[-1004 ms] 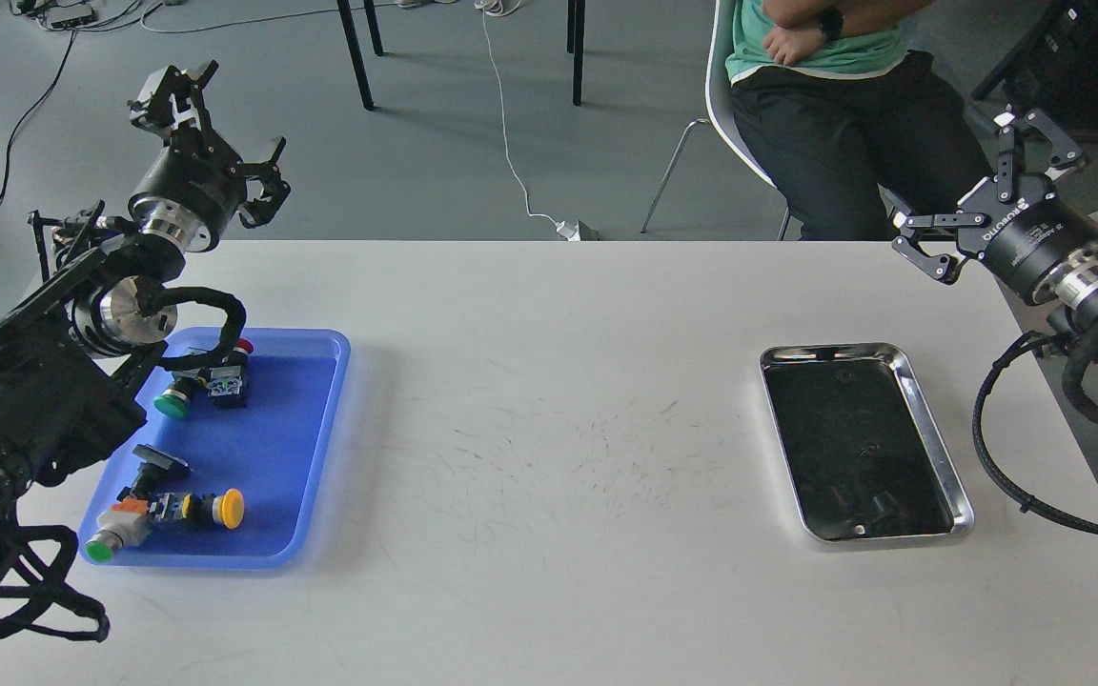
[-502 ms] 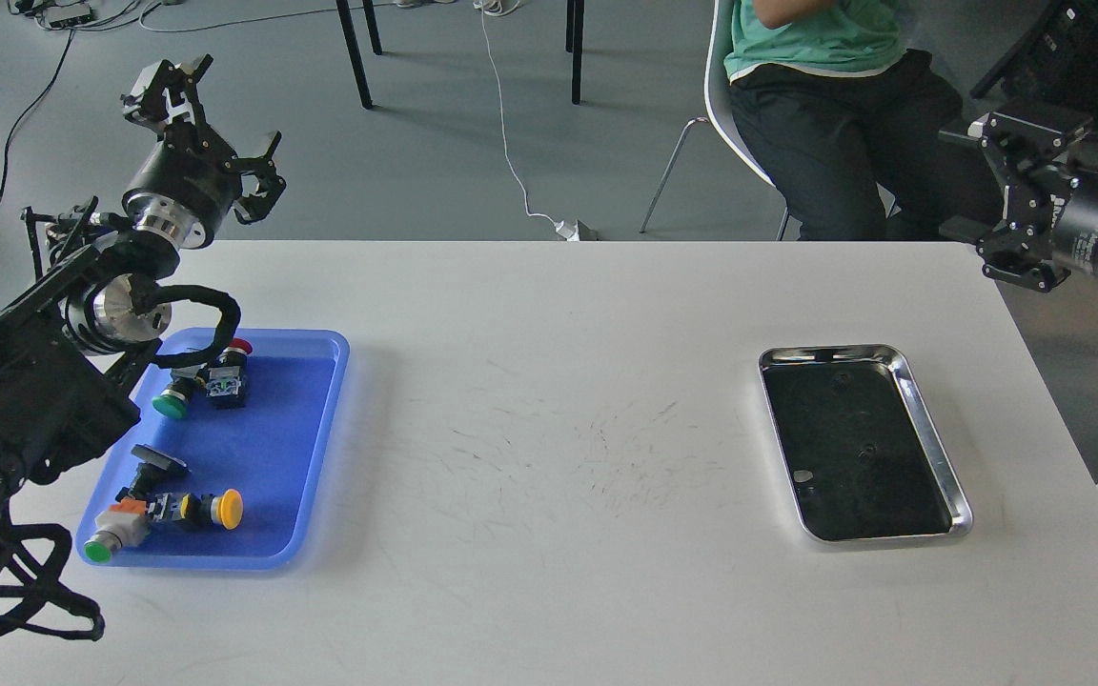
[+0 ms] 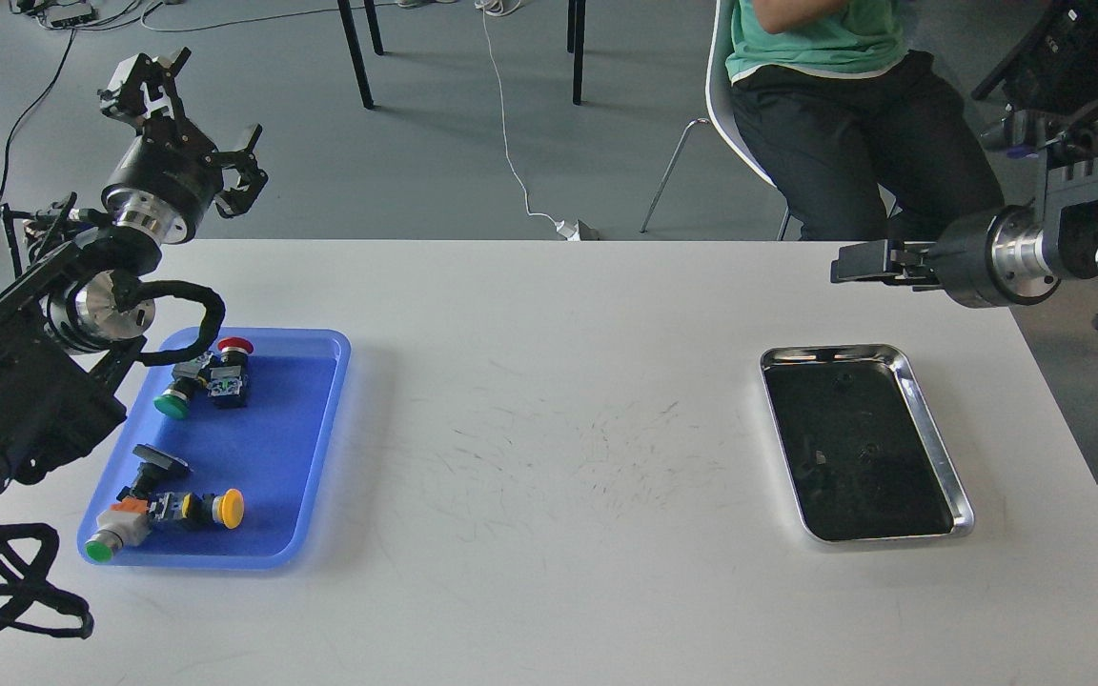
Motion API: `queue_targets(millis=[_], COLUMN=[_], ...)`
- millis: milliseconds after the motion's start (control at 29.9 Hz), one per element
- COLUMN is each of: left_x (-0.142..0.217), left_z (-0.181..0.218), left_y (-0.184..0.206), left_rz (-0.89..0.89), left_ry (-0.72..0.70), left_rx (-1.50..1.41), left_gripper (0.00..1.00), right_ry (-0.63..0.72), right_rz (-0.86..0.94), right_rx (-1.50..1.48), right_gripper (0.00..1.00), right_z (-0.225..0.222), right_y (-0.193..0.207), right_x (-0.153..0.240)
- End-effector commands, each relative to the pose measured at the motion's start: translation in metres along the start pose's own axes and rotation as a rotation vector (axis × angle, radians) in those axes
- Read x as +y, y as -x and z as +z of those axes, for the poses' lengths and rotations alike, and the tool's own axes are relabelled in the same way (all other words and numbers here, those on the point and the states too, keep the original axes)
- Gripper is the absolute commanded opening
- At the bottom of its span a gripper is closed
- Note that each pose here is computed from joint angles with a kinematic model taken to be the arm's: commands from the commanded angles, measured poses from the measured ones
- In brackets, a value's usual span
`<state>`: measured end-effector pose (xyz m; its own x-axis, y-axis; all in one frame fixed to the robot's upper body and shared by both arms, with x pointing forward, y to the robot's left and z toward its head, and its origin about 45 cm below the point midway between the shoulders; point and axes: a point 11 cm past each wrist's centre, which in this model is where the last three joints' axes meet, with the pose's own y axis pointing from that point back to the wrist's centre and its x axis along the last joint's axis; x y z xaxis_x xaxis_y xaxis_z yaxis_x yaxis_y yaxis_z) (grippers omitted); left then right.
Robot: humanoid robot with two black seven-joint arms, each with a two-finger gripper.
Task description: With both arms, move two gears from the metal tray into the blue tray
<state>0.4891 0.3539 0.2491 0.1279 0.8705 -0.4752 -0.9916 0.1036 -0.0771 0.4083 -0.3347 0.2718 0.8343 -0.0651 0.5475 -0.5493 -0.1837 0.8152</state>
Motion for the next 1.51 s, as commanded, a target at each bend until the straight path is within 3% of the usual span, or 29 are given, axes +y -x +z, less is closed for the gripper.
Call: queue_targets(millis=[0,669,937,1472], left_x=[0.001,0.003,0.004,0.004], left_z=[0.000,0.002,0.000,0.000], left_y=[0.000,-0.005,-0.006,-0.006], left_rz=[0.001,0.007,0.010,0.011], left_ry=[0.010,0.017,0.016,0.015], left_rx=[0.001,-0.009,-0.007,-0.009], left_gripper=[0.98,0.98,0.98,0.98], right_ry=[0.044,0.146,0.182,0.165], right_rz=[-0.053,-0.136,-0.138,-0.129], right_rx=[0.038,0.065,0.053,0.088], right_gripper=[0.99,0.98,0.95,0.92], right_z=[0.008,0.017,0.028,0.000], right_y=[0.018,0.058,0.065,0.068], right_x=[-0.018,-0.090,-0.101,-0.124])
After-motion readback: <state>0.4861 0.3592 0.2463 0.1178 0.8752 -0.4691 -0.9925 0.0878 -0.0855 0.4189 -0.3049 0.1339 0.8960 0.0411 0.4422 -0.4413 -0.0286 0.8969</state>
